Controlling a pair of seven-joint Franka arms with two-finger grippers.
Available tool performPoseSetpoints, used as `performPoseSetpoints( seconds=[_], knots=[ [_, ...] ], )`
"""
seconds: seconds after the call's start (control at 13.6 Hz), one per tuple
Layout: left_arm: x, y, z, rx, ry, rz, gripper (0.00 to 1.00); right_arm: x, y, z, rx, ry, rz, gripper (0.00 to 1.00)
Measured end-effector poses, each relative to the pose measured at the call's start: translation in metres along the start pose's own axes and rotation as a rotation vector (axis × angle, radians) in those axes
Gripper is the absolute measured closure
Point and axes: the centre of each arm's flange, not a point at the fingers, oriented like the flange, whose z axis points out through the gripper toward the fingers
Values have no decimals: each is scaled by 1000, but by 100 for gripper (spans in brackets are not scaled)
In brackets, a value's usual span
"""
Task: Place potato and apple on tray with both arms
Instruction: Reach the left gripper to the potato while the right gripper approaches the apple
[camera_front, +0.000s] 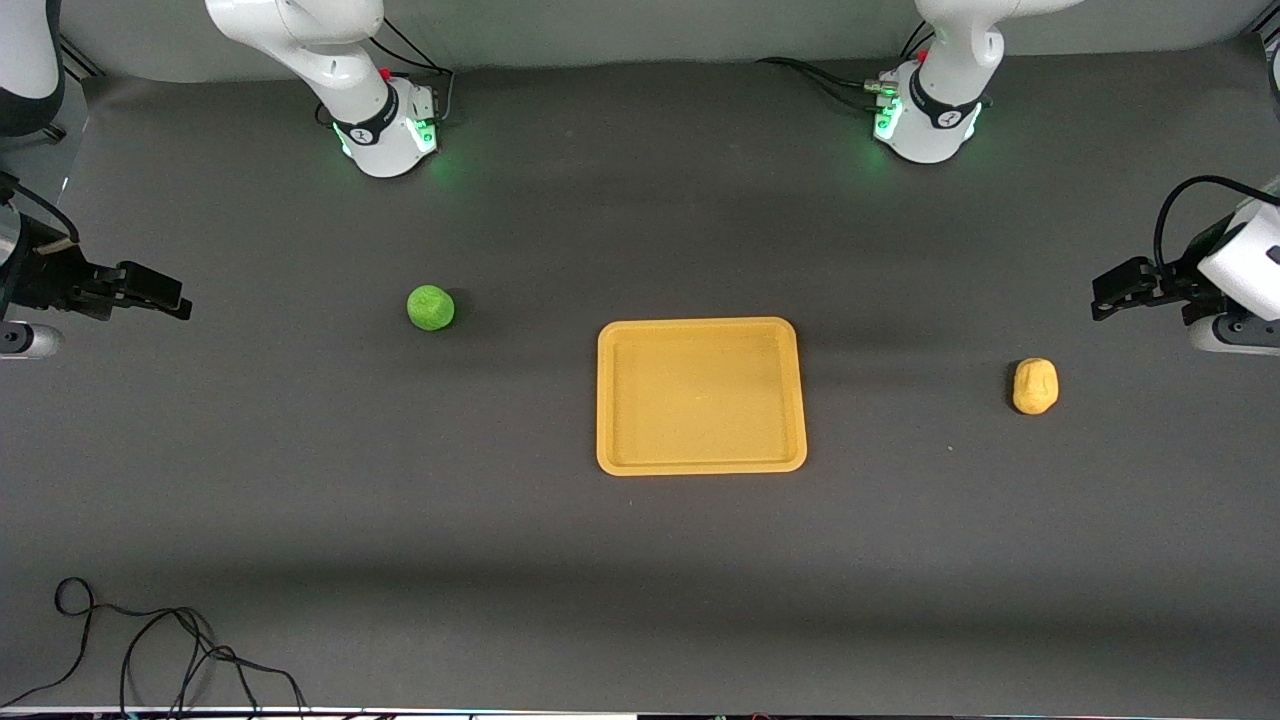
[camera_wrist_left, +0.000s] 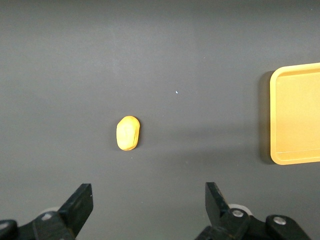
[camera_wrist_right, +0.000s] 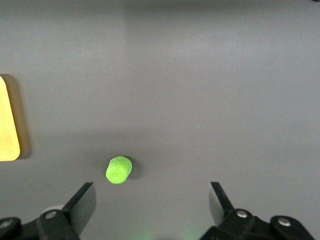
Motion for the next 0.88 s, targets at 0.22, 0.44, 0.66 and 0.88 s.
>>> performPoseSetpoints(
  seconds=[0.22,0.44,0.66,0.88],
  knots=[
    [-1,0,3,0,-4,-2,0,0,0,0,0,0,0,0],
    [0,0,9,4,-7,-1,0,0,0,0,0,1,-1,0],
    [1,-6,62,49,-3,11,0,0,0,0,0,0,-2,0],
    [-16,-11,144,42,-70,51,1,3,-1,3,0,2,-3,0]
  ],
)
